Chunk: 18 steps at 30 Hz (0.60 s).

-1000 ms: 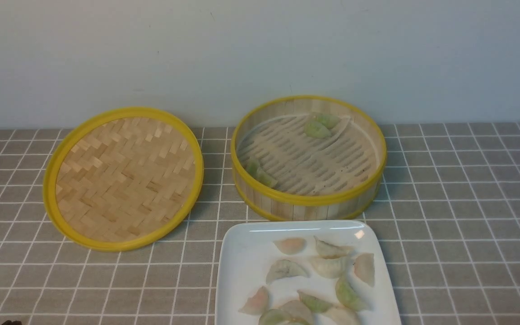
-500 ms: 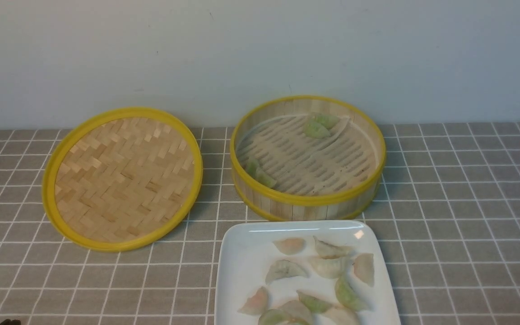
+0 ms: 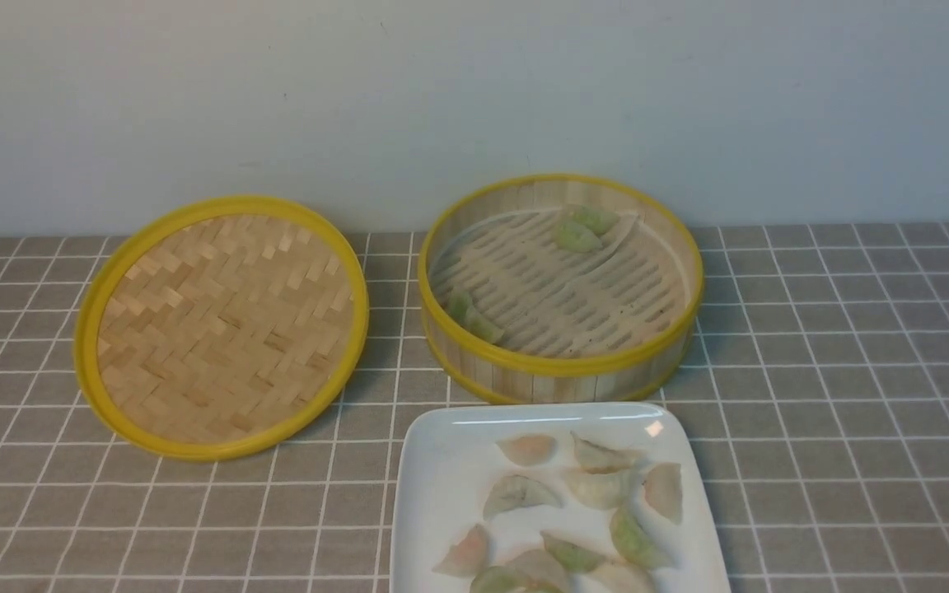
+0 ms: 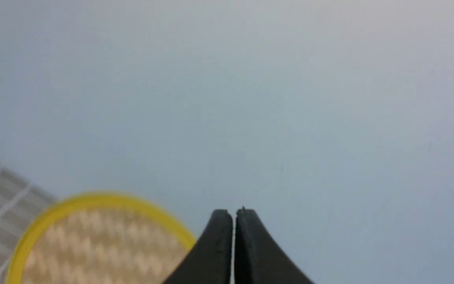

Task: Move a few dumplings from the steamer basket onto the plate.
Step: Use the left arm to grab a dumpling from the steamer

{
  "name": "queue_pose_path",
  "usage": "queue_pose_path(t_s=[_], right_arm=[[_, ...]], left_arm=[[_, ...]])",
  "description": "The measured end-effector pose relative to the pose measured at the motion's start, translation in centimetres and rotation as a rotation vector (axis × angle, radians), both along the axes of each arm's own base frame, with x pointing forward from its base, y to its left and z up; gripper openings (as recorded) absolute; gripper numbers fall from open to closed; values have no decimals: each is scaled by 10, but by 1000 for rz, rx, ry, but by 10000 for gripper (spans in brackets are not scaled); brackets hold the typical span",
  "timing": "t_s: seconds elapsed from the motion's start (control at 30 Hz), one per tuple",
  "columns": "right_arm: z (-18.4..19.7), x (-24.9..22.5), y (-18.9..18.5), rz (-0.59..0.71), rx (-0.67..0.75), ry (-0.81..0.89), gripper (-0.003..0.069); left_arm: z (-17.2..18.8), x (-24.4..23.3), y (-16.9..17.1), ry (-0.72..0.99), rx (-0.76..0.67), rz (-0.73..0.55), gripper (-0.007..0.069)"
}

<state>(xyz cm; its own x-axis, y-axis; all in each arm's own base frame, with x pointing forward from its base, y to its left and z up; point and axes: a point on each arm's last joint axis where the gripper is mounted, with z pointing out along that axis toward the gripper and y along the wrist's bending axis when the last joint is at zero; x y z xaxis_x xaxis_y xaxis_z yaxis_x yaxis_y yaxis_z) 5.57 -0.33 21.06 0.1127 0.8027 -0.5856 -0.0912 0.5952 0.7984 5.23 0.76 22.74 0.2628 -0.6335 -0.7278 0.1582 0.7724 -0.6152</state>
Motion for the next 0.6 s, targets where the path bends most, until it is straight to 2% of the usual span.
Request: queue_pose_path(t_s=[0.13,0.17,0.2,0.27,0.37,0.43,0.47,0.5,0.57,0.6], right_arm=[[10,-2,2,16,-49,4,-13],[35,-7,5,39,-140,-3,-13],[38,-7,6,40,-163,1,-13],[71,-8,9,64,-291,49,-13],[107,3,13,134,-465,242,-13],[129,21,14,206,-578,413,-13],[130,22,15,213,-587,428,-13],[137,34,15,267,-641,530,-13],[143,47,16,321,-691,626,-13],[145,58,17,366,-729,690,-13]], left_arm=[[36,-6,1,-82,-10,0,-5],[63,-2,-5,-32,40,-45,-5],[70,-1,-6,-25,50,-50,-5],[96,19,-16,145,145,-133,-5],[133,61,-34,449,307,-286,-5],[139,98,-45,688,411,-413,-5],[144,101,-45,691,422,-421,-5],[142,124,-51,831,471,-502,-5],[144,148,-57,935,529,-585,-5],[142,176,-65,1023,572,-657,-5]])
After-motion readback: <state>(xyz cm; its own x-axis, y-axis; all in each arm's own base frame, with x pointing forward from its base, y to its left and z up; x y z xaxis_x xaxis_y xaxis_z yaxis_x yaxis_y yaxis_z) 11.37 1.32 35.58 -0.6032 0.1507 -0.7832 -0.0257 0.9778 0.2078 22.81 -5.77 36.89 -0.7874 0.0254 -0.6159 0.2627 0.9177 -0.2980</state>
